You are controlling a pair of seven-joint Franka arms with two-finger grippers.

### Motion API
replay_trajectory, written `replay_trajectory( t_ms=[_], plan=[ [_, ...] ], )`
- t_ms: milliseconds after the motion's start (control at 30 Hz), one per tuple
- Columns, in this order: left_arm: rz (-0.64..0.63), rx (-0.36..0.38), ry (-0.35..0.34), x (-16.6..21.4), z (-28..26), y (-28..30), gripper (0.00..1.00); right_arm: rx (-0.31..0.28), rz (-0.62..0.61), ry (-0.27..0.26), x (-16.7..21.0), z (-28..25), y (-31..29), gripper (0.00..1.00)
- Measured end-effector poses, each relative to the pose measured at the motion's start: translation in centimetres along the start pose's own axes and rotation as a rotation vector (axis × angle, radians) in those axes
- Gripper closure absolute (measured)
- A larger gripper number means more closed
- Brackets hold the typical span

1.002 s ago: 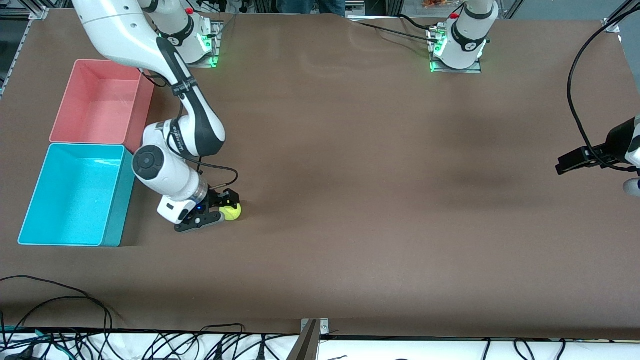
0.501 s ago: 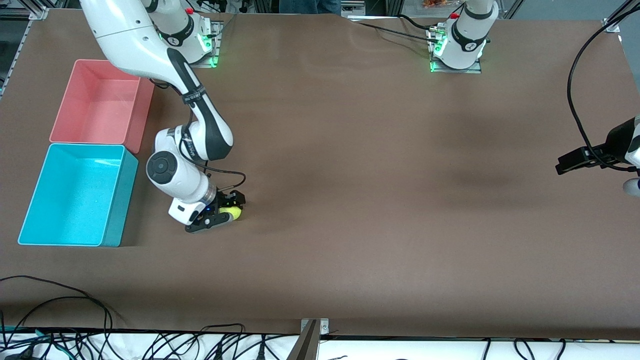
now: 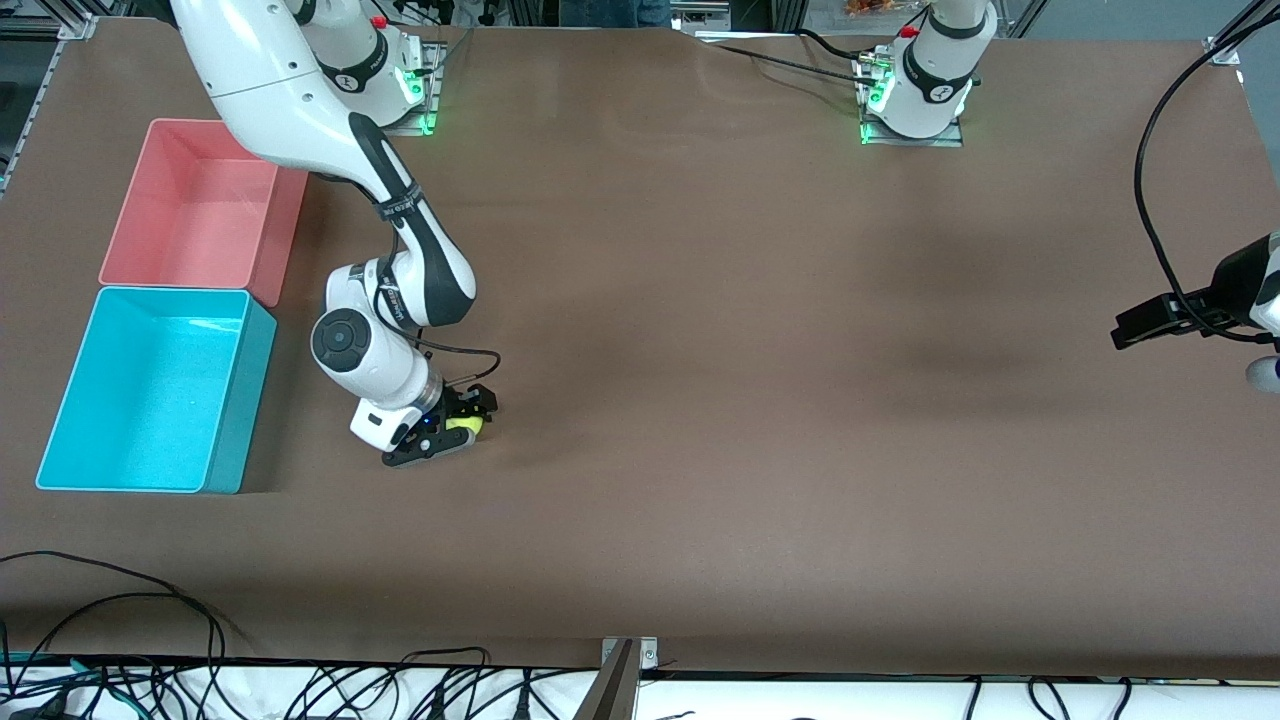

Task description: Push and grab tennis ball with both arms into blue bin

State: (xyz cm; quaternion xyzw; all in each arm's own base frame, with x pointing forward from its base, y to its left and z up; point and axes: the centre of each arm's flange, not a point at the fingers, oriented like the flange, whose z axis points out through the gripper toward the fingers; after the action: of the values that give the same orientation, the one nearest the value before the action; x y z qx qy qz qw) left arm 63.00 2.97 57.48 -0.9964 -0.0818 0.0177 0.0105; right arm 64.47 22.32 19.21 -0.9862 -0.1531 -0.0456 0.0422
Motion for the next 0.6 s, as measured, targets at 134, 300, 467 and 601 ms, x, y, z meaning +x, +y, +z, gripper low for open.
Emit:
replay_trajectory(
  t_ms=[134,300,467,601],
  plan=[
    [0.000,0.000,0.000,0.0,0.0,0.0,0.00,-0.014,-0.018,0.003,-0.1,0.3,0.0,0.30],
    [0.000,0.000,0.001,0.0,0.0,0.0,0.00,-0.018,-0.023,0.008,0.0,0.1,0.0,0.33],
    [0.000,0.000,0.002,-0.1,-0.1,0.0,0.00,-0.019,-0.023,0.014,0.2,-0.6,0.1,0.33],
    [0.000,0.000,0.003,-0.1,-0.2,0.0,0.00,-0.024,-0.019,-0.001,0.6,-2.5,0.6,0.33]
  ],
)
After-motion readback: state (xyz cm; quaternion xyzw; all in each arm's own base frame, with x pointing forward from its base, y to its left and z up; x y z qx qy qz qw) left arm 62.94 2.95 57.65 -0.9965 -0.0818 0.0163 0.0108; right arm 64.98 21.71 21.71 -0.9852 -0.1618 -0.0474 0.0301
